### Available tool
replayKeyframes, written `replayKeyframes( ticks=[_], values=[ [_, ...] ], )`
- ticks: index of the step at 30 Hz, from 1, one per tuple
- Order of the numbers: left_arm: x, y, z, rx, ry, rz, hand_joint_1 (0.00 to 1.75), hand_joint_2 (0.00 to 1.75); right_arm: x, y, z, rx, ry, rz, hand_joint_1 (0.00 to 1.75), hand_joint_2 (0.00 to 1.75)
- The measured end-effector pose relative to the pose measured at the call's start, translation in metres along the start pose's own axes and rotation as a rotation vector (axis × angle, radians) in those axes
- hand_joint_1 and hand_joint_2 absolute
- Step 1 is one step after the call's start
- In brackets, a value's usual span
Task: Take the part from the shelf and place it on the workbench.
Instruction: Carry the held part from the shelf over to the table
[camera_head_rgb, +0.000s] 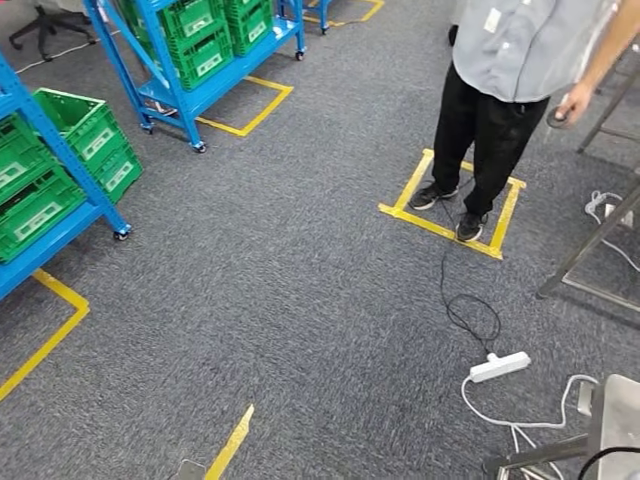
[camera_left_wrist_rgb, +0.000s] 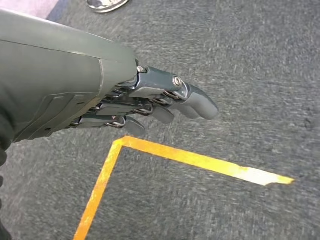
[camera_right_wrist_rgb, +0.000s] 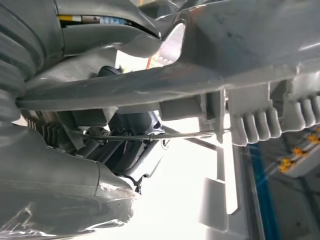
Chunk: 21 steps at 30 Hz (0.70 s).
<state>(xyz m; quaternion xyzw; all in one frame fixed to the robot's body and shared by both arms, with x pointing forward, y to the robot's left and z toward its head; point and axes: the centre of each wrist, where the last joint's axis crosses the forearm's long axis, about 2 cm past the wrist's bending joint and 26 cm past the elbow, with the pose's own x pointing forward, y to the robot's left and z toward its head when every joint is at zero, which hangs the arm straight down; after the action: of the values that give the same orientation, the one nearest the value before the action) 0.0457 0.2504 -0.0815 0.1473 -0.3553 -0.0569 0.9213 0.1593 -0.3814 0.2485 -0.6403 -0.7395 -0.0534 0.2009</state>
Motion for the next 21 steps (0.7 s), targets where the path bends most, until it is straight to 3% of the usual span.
replayKeyframes(
  ticks=[21],
  values=[
    [-0.007,0.003,0.007,0.003,0.014,-0.012,0.0,1.75,-0.017,-0.02,0.003,-0.046,0.036,0.028,1.75,1.75]
  ],
)
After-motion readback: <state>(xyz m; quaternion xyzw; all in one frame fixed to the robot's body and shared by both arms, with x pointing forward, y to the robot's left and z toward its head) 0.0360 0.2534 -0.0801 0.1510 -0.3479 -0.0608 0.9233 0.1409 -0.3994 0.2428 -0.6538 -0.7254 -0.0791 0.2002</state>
